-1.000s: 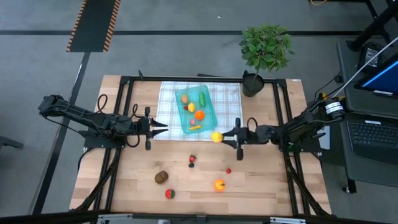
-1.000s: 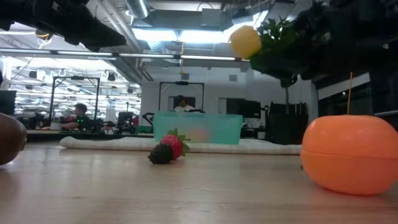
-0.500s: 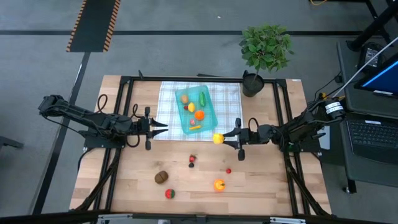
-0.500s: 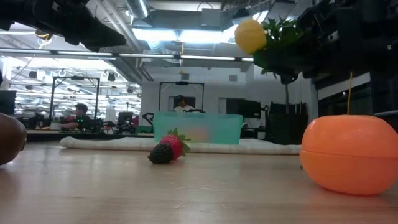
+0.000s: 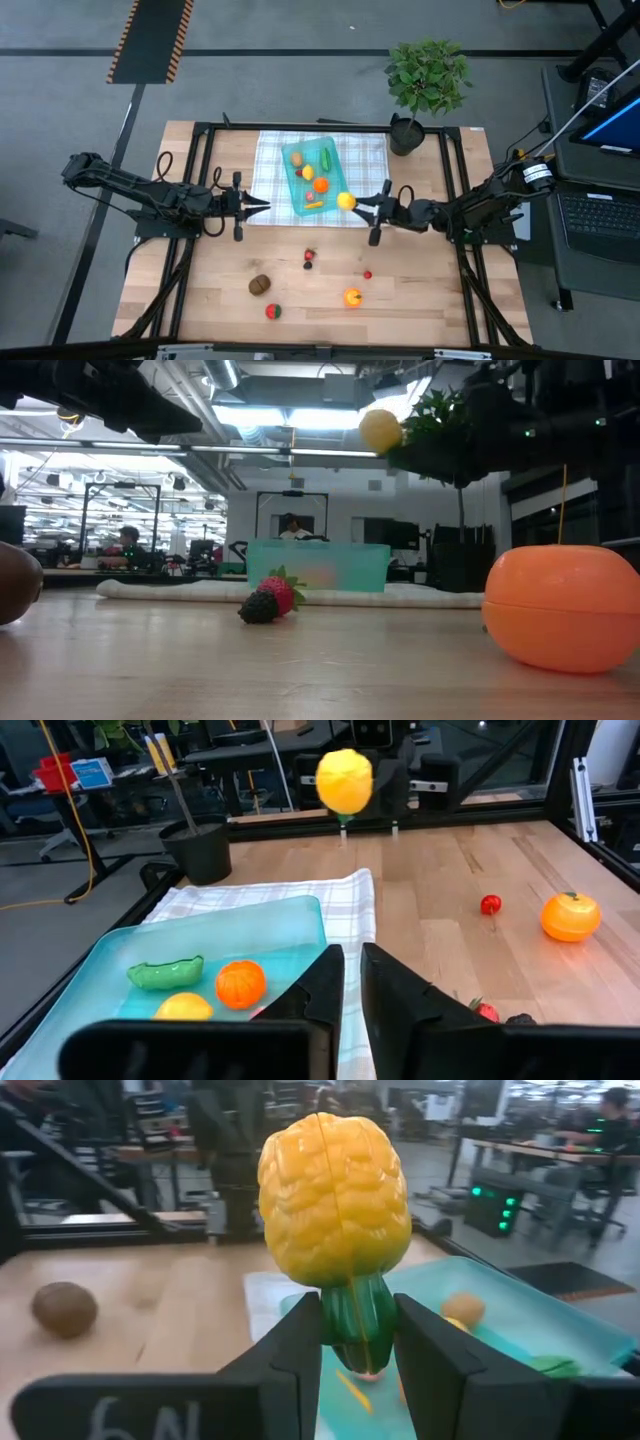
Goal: Pick and placing Produce into tupperware
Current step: Put the yellow pineapple into the blue bin, then put the brown kiwi into the blue bin
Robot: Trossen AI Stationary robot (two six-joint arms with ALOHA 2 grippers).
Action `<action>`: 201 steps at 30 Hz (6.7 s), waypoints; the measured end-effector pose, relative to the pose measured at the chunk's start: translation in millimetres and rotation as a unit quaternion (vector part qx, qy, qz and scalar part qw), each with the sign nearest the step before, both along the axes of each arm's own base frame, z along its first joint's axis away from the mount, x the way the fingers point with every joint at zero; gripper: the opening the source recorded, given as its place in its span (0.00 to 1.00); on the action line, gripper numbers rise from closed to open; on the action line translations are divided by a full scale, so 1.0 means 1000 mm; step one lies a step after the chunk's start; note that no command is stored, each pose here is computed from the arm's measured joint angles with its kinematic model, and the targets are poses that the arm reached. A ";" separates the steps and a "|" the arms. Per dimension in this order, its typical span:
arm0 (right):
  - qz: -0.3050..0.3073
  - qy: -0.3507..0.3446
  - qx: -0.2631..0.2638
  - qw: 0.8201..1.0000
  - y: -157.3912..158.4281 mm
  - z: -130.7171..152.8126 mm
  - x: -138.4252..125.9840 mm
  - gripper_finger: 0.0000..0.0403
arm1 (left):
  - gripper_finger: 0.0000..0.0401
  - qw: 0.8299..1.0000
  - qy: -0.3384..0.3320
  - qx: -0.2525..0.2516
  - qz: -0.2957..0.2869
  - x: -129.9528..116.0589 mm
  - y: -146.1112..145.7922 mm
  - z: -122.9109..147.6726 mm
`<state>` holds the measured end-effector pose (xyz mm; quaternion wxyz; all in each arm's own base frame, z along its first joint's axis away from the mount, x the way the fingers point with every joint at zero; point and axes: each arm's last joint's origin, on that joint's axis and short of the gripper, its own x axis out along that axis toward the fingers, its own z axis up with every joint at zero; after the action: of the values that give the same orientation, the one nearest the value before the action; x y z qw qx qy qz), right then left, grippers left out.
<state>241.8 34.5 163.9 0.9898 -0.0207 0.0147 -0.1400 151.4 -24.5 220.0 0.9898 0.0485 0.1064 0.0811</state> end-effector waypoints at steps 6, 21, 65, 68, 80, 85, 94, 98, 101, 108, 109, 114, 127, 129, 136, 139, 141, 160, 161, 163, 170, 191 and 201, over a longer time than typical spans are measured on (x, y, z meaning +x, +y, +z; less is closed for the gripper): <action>-0.047 -0.005 -0.001 0.999 -0.002 0.004 0.003 0.26 | 0.05 1.000 0.000 0.000 0.000 0.000 0.000 0.000; -0.063 0.019 0.047 0.997 -0.034 0.005 0.017 0.26 | 0.02 1.000 0.001 0.001 0.000 0.000 0.000 0.000; 0.000 0.445 0.142 0.884 -0.113 0.058 0.128 0.26 | 0.07 1.000 0.014 0.016 -0.003 -0.001 0.000 -0.002; -0.006 0.459 0.150 0.875 -0.117 0.057 0.131 0.26 | 0.09 1.000 0.014 0.017 -0.003 -0.001 0.000 -0.002; 0.025 0.499 0.183 0.847 -0.116 0.034 0.133 0.28 | 0.15 1.000 0.015 0.019 -0.004 -0.001 0.000 -0.002; 0.025 0.498 0.181 0.848 -0.116 0.034 0.134 0.45 | 0.17 1.000 0.015 0.019 -0.004 -0.001 0.000 -0.002; 0.030 0.499 0.174 0.849 -0.116 0.035 0.134 0.60 | 0.21 1.000 0.014 0.019 -0.004 -0.001 0.000 -0.002; 0.033 0.491 0.166 0.854 -0.114 0.040 0.134 0.60 | 0.22 1.000 0.011 0.022 -0.004 0.000 0.000 -0.002; 0.048 0.467 0.142 0.872 -0.108 0.048 0.138 0.60 | 0.24 1.000 -0.001 0.020 -0.004 0.000 0.000 0.001; 0.077 0.355 0.071 0.929 -0.095 0.068 0.145 0.59 | 0.32 0.999 -0.043 0.015 -0.003 0.001 0.000 0.009; 0.081 0.343 0.062 0.934 -0.093 0.066 0.145 0.59 | 0.34 0.999 -0.050 0.013 -0.003 0.002 0.000 0.010; 0.097 0.287 0.045 0.952 -0.079 0.055 0.141 0.59 | 0.45 0.999 -0.048 0.018 -0.002 0.001 0.000 0.010; 0.104 0.136 0.029 0.985 -0.066 0.037 0.083 0.59 | 0.73 0.999 -0.018 0.044 -0.009 0.002 -0.001 0.005; 0.106 0.123 0.030 0.986 -0.063 0.037 0.073 0.59 | 0.74 0.999 -0.006 0.050 -0.011 0.001 0.000 0.003; 0.127 0.082 0.011 0.988 -0.050 0.045 0.048 0.59 | 0.72 0.996 0.087 -0.004 0.001 -0.004 -0.002 0.004; 0.131 0.080 0.011 0.988 -0.047 0.046 0.043 0.59 | 0.72 0.994 0.102 -0.032 -0.004 -0.007 -0.006 0.017; 0.133 0.079 0.014 0.988 -0.045 0.046 0.042 0.59 | 0.72 0.994 0.102 -0.043 -0.012 -0.007 -0.011 0.026; 0.200 0.117 0.029 0.972 -0.005 0.038 0.039 0.59 | 0.72 0.966 0.193 -0.167 0.051 0.009 -0.113 0.025; 0.204 0.120 0.031 0.971 -0.002 0.037 0.039 0.59 | 0.72 0.963 0.199 -0.175 0.058 0.012 -0.121 0.024; 0.213 0.120 0.031 0.969 0.003 0.037 0.038 0.59 | 0.72 0.956 0.214 -0.186 0.079 0.016 -0.133 0.023; 0.224 0.084 0.038 0.970 0.013 0.025 0.013 0.59 | 0.72 0.937 0.247 -0.205 0.140 0.035 -0.177 0.026; 0.296 -0.040 0.033 0.954 0.031 0.024 -0.050 0.59 | 0.72 0.837 0.409 -0.274 0.238 0.087 -0.216 0.010; 0.296 -0.039 0.034 0.954 0.031 0.024 -0.050 0.59 | 0.72 0.839 0.401 -0.286 0.230 0.089 -0.218 0.011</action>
<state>191.7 65.8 187.5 0.9869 0.0150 -0.0257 0.1588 240.1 -242.5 230.8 0.7830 -0.2346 0.5210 0.2456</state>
